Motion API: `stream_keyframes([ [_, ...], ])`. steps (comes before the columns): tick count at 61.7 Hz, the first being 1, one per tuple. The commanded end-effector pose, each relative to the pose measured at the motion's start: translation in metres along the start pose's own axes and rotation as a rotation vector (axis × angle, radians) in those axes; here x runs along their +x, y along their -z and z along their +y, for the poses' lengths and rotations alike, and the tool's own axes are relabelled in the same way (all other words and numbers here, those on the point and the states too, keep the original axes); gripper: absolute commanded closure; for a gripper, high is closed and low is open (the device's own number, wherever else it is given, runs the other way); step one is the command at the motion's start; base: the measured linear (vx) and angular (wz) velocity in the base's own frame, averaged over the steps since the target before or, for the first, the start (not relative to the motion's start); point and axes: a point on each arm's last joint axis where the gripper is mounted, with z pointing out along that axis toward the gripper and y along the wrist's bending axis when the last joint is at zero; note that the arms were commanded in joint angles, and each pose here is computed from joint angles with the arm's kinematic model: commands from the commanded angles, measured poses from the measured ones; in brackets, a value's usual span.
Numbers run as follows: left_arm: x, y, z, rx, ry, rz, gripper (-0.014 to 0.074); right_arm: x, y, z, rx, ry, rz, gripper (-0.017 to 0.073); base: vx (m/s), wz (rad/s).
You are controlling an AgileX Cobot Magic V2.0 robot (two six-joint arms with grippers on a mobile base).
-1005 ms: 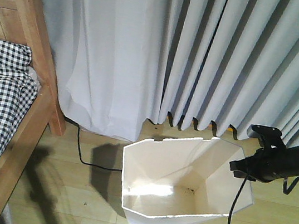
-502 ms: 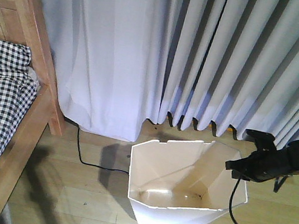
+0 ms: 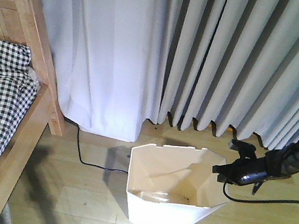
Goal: Move trash bin to bedside with robot
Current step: 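Lower the held bin onto the floor beside the bed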
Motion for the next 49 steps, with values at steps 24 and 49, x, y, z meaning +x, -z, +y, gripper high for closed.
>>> stream_keyframes([
  [24, 0.002, -0.002, -0.002, 0.012, 0.011, -0.055, 0.0599, -0.056, -0.021, -0.001, -0.209, -0.086, -0.194, 0.0566, 0.00, 0.00],
  [49, 0.002, -0.002, -0.002, 0.012, 0.011, -0.055, 0.0599, -0.062, -0.047, -0.013, -0.207, -0.087, -0.151, 0.0562, 0.00, 0.00],
])
